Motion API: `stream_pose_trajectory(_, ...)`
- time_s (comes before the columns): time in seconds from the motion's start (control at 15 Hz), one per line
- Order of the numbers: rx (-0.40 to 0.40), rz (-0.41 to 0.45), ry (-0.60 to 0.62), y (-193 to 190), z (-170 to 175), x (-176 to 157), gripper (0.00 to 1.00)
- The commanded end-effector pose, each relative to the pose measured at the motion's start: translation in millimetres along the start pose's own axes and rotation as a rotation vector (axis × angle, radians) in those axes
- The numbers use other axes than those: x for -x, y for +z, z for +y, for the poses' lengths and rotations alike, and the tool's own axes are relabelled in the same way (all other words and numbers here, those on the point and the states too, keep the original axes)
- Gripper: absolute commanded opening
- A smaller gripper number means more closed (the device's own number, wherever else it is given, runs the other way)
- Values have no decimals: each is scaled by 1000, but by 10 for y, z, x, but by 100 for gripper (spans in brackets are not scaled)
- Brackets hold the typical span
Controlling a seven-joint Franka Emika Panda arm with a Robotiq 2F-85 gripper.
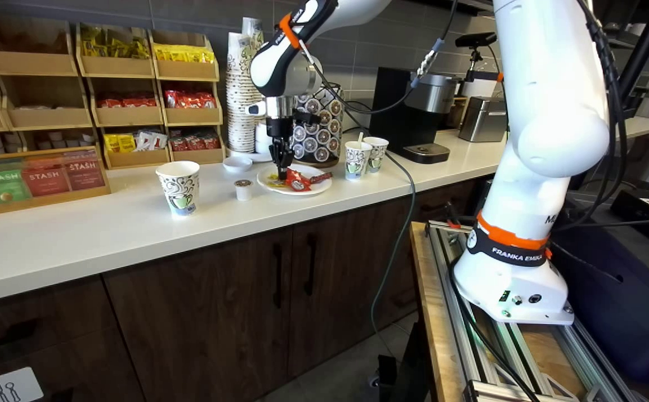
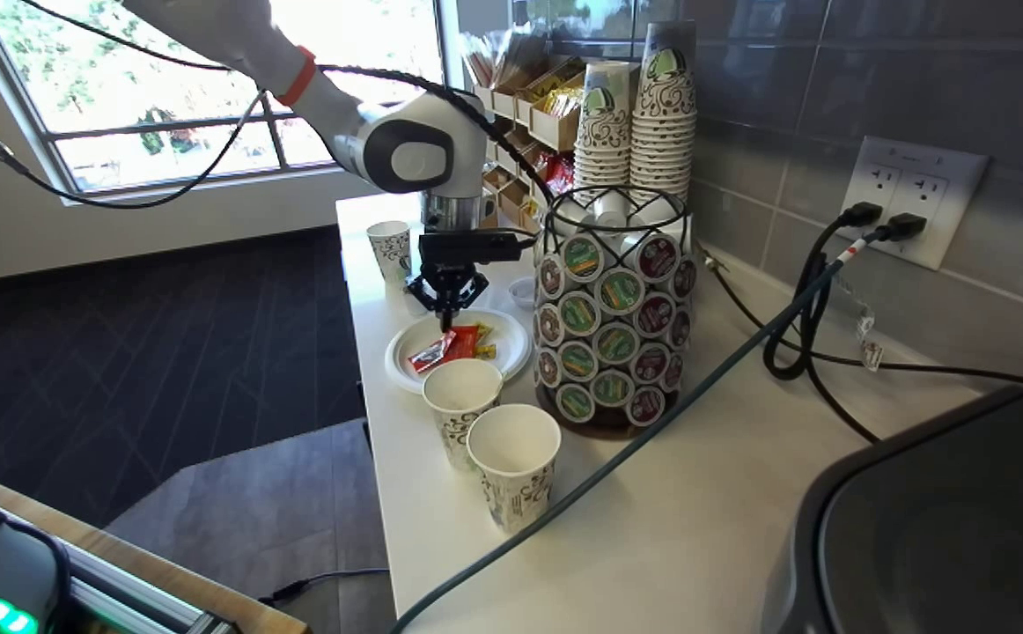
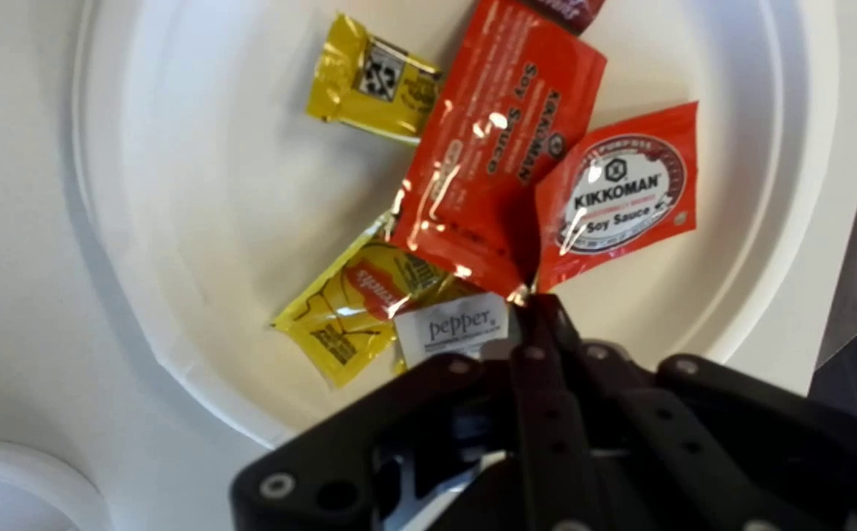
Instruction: Remove one orange sachet from the white plate and put it in the coffee cup on the left
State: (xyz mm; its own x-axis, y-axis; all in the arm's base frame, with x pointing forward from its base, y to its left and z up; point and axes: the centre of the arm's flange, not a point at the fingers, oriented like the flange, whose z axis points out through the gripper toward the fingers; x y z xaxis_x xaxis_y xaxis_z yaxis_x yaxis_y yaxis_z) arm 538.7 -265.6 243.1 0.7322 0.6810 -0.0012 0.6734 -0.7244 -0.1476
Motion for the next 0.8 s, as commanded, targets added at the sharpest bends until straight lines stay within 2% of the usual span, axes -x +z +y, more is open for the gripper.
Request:
stream_pose_trajectory(0.0,-39,53,49,-232,-200,141,0)
stream_pose_trajectory(0.33,-30,175,93,-716,-529,241,0)
stream_pose_trajectory(0.6,96,321,154,-1099,-776,225,0)
stream_pose_trajectory(0.73,194,404,170,-1278,-866,179,0)
